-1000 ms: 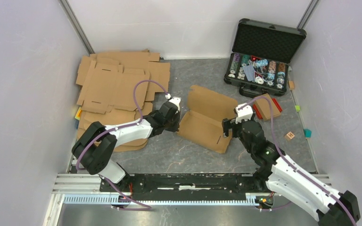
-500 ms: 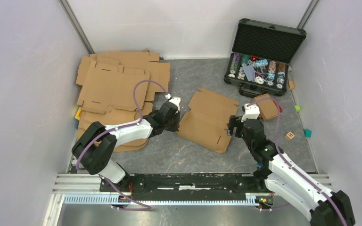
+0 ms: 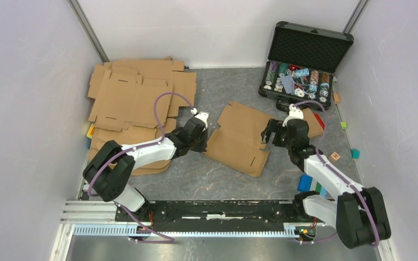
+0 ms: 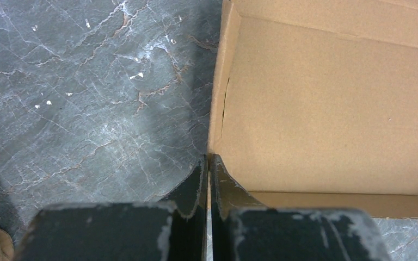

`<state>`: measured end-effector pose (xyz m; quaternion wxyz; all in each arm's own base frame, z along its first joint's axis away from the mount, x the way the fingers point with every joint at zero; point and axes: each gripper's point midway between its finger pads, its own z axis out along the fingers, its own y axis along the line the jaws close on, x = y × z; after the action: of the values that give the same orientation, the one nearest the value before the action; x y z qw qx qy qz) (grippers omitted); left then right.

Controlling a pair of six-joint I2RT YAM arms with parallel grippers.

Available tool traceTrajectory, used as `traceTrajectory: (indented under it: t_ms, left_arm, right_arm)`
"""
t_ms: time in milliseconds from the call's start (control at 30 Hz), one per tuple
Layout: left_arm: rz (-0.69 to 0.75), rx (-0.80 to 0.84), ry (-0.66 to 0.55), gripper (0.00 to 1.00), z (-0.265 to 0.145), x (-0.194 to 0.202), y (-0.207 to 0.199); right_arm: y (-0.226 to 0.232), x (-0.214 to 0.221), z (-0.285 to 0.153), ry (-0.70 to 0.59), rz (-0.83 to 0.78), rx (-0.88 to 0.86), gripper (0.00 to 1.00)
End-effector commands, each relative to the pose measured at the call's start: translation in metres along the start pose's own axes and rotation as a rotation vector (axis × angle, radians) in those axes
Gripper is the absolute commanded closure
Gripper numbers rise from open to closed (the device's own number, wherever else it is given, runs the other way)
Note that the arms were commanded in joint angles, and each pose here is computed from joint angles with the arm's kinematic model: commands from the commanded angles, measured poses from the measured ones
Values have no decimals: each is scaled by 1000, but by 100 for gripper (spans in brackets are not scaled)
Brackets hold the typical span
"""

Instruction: Fold the paper box

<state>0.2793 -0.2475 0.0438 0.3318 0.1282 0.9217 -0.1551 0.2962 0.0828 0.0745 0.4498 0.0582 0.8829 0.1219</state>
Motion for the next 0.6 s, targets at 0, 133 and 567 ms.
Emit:
traceTrajectory:
  t_ms: [0, 133, 567]
  left_arm:
    - [32, -52, -8, 98, -5, -4, 11]
    - [37, -35, -13, 98, -6, -4, 8]
    - [43, 5, 7, 98, -2, -1, 1]
  right_arm:
    - [11, -48, 14, -88, 141, -73, 2]
    - [0, -44, 26, -112, 234, -130, 2]
    - [-5, -12, 62, 8, 272, -179, 2]
